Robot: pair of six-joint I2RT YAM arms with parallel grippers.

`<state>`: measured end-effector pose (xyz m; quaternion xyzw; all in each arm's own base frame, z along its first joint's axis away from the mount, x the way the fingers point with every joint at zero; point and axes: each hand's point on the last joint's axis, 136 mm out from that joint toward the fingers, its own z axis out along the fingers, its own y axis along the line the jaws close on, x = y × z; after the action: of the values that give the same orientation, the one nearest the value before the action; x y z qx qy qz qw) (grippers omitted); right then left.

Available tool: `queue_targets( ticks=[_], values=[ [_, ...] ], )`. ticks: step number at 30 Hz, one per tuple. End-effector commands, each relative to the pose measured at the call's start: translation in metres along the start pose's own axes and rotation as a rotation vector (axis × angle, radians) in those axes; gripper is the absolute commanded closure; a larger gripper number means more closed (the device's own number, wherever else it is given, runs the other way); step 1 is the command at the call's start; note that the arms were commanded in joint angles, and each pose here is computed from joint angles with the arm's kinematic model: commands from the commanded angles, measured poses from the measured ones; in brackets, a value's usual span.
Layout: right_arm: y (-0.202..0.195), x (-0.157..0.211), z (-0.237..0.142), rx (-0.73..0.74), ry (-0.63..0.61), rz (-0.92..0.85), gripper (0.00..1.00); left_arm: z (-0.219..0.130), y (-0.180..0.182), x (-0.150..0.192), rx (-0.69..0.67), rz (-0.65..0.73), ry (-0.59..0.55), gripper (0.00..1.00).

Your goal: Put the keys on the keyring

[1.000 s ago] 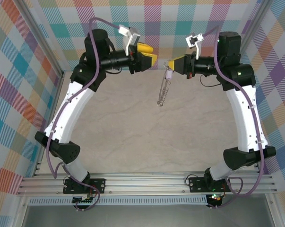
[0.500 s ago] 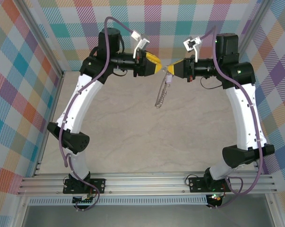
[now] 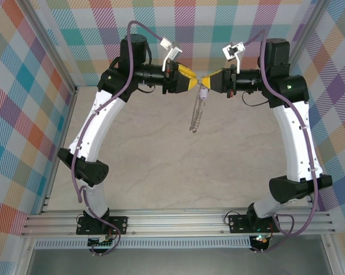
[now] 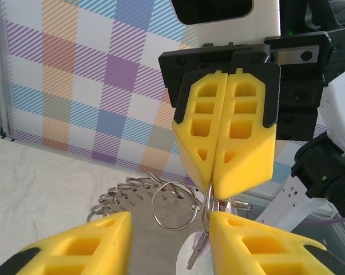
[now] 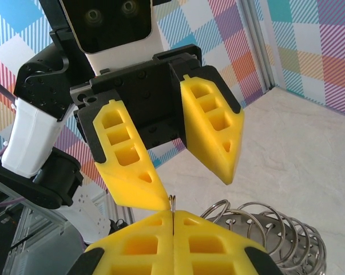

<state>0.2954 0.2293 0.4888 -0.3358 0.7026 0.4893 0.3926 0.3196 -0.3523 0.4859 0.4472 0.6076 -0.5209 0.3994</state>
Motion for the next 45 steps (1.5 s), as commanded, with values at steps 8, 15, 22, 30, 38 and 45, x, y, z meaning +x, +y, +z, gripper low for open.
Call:
queue_targets(
  ticks=[8, 15, 22, 30, 38, 45],
  values=[
    [0.007, -0.004, 0.004, -0.052, -0.016, -0.028, 1.0, 0.003, -0.014, -0.014, 0.043, 0.039, -0.035, 0.6],
    [0.006, -0.005, 0.004, -0.053, -0.017, -0.027, 1.0, 0.01, -0.015, -0.013, 0.066, 0.032, -0.033, 0.72],
    [0.003, -0.004, 0.005, -0.049, -0.017, -0.023, 1.0, 0.015, -0.017, -0.009, 0.087, 0.024, -0.021, 0.88],
    [-0.009, -0.009, -0.004, 0.042, -0.059, -0.008, 0.75, 0.014, -0.008, -0.015, 0.009, 0.048, -0.043, 1.0],
    [-0.021, -0.001, -0.03, 0.109, -0.172, 0.069, 0.46, 0.006, -0.003, -0.031, -0.081, 0.102, -0.098, 1.0],
    [-0.022, 0.014, -0.025, 0.068, -0.182, 0.13, 0.44, 0.005, -0.002, -0.035, -0.096, 0.108, -0.118, 1.0]
  ],
)
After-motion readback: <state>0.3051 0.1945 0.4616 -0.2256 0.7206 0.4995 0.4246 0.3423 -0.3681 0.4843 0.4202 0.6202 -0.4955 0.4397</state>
